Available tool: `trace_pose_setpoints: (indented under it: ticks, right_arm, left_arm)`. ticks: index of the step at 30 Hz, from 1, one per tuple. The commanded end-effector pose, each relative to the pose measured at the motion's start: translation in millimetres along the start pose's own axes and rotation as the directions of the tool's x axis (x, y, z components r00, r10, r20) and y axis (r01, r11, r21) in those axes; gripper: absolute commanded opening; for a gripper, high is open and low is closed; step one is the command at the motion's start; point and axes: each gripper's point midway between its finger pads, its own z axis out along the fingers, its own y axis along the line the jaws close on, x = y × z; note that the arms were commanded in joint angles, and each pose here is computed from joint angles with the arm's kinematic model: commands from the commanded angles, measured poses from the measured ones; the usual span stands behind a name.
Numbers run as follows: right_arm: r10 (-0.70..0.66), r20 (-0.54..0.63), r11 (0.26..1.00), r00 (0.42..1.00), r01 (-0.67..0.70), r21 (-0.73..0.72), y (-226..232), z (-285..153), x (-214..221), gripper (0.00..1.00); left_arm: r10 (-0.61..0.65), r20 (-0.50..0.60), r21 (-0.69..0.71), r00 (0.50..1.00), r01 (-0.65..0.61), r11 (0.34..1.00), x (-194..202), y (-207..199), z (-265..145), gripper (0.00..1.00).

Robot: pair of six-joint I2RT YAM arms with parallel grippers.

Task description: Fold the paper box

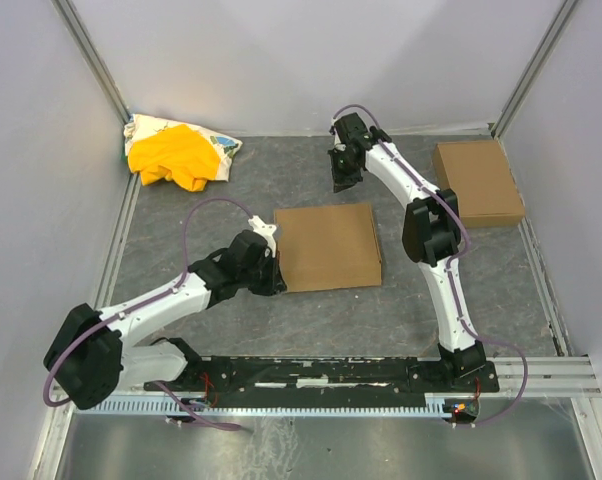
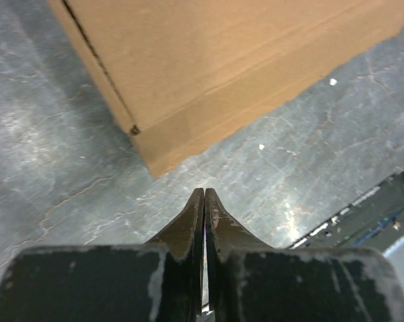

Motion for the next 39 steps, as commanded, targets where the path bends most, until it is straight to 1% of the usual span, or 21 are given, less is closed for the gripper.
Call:
trace_pose_setpoints:
  ticks: [1,3,8,10,15,19,23,25,28,32,35,37,39]
  right_arm:
    - [-0.028,-0.022,1.000,0.999,0.029,0.009,-7,-6,8,0.09]
    - [-0.027,-0.044,0.999,0.999,0.028,0.016,-11,-2,19,0.09]
    - [-0.017,-0.072,1.000,0.997,0.017,0.006,-13,0,39,0.09]
    - [-0.011,-0.086,1.000,0.996,0.011,0.002,-13,-3,47,0.09]
    - [0.001,-0.113,1.000,0.994,-0.002,-0.011,-14,-10,69,0.09]
    - [0.005,-0.132,0.999,0.991,-0.012,-0.049,-10,-12,86,0.09]
    - [0.001,-0.158,0.995,0.987,-0.016,-0.094,-5,-14,102,0.09]
    - [-0.004,-0.166,0.992,0.986,-0.017,-0.126,1,-14,109,0.09]
    - [-0.031,-0.175,0.980,0.984,-0.004,-0.197,17,-18,120,0.09]
    - [-0.083,-0.188,0.964,0.979,0.031,-0.264,41,-20,131,0.10]
    - [-0.123,-0.201,0.948,0.972,0.055,-0.315,59,-21,141,0.10]
    - [-0.141,-0.203,0.946,0.969,0.072,-0.315,64,-21,145,0.10]
    - [-0.135,-0.199,0.956,0.971,0.075,-0.283,61,-19,143,0.10]
  left_arm:
    - [-0.006,0.068,-0.123,0.998,0.015,0.992,-14,19,3,0.07]
    - [-0.003,0.078,-0.134,0.997,0.014,0.991,-15,21,7,0.07]
    - [0.016,0.031,-0.186,0.999,-0.010,0.982,-4,29,22,0.09]
    - [0.024,0.023,-0.186,0.999,-0.019,0.982,0,29,28,0.09]
    - [0.019,0.047,-0.218,0.999,-0.009,0.976,-2,36,34,0.09]
    - [0.014,0.129,-0.281,0.992,0.023,0.959,-16,46,31,0.10]
    - [0.041,0.255,-0.344,0.966,0.052,0.937,-33,55,26,0.10]
    - [0.049,0.303,-0.353,0.952,0.065,0.933,-37,57,27,0.10]
    - [0.061,0.344,-0.361,0.937,0.072,0.930,-41,55,35,0.10]
    - [0.061,0.392,-0.335,0.918,0.080,0.939,-48,42,48,0.10]
    - [0.031,0.434,-0.280,0.901,0.101,0.955,-54,31,57,0.10]
    - [0.010,0.448,-0.244,0.894,0.111,0.963,-58,22,61,0.10]
    - [0.009,0.445,-0.247,0.895,0.113,0.962,-59,20,62,0.10]
